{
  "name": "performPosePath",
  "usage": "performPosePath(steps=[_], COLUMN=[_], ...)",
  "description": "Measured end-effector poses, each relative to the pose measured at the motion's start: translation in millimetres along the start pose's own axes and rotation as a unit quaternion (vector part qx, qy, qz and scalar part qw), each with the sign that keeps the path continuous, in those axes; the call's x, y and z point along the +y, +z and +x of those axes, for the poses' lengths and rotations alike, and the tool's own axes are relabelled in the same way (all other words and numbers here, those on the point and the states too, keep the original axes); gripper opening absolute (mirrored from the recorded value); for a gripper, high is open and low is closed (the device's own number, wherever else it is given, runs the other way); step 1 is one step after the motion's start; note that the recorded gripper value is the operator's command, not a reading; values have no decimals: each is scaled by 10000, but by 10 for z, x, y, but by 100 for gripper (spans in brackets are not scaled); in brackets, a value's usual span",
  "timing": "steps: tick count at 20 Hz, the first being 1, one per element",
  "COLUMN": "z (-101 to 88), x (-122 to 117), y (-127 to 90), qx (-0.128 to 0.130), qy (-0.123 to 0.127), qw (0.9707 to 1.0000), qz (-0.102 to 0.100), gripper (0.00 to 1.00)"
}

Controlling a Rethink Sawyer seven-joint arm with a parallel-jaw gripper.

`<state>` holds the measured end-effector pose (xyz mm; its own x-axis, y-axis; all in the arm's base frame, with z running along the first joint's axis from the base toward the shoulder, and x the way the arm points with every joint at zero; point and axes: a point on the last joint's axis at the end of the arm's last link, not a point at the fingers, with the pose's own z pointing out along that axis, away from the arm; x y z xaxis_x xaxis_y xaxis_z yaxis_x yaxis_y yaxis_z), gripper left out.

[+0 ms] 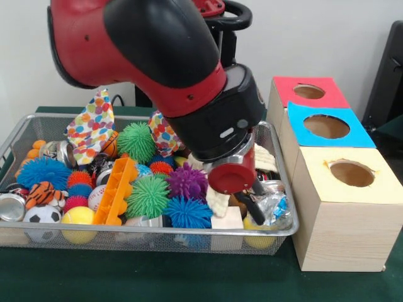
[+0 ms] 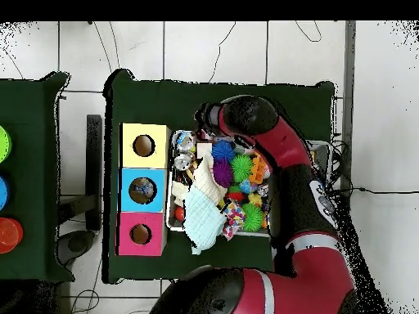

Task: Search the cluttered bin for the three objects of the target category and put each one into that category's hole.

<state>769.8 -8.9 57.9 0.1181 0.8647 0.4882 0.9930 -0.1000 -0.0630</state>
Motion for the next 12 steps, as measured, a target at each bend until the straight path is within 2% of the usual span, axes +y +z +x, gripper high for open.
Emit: performPosePath(steps=[1,2,5,7,11,12], z=[-25,-68,-84,-21,169,191], x=[-11,-41,-97,-195,-306,-313], y=[26,121,288,539,816,834], qx=[-75,-324,-705,-1080,-1214,-1210], qy=[-45,-207,-481,-841,-1165,-1186], qw=[10000,9993,9963,9906,9857,9855], qz=[-6,-39,-66,-37,87,100], gripper=[100,100,100,100,100,100])
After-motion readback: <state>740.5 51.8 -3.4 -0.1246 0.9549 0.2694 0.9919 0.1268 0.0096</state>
